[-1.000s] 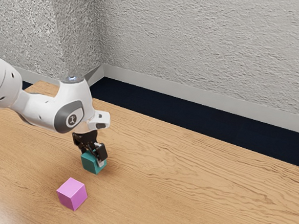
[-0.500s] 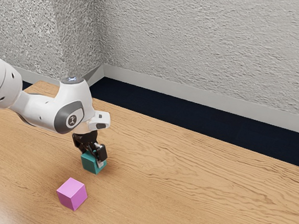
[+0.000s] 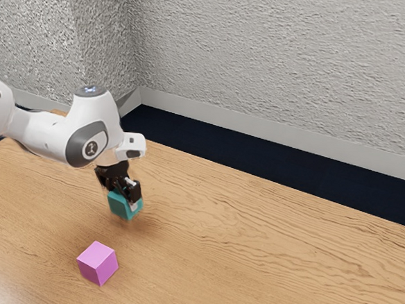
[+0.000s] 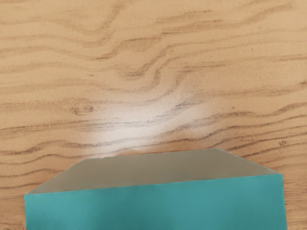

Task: Pick up the blue block with one arm, and put the blue block on the pink block with one arm

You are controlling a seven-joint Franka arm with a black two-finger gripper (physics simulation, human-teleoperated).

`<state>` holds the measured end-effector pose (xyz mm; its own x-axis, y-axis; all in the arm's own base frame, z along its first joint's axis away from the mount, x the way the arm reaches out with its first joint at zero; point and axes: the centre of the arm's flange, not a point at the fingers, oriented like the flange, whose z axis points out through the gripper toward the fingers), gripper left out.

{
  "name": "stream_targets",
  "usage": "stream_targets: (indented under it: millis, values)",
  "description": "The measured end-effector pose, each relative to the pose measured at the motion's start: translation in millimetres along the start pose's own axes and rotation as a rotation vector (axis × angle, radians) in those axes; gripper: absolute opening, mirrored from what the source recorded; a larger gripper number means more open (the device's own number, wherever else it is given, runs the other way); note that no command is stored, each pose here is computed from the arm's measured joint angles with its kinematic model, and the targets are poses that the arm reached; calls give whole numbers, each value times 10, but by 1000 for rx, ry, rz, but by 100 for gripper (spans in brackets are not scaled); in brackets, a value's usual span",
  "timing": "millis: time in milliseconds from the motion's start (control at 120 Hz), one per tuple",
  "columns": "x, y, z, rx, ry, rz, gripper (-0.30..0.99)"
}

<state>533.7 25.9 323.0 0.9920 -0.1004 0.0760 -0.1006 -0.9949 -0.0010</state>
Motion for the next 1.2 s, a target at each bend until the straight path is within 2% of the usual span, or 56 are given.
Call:
stream_targets:
  millis: [192,417,667,867,1200]
  values:
    - [-551,137,-208,28,-27,-13,33]
    - [-922,329,-237,48,-50,-15,32]
    - [-1078,383,-306,31,-64,-64,33]
    - [-1251,576,-249,25,-119,-44,33]
    - [-1310,619,-218,10,-153,-58,33]
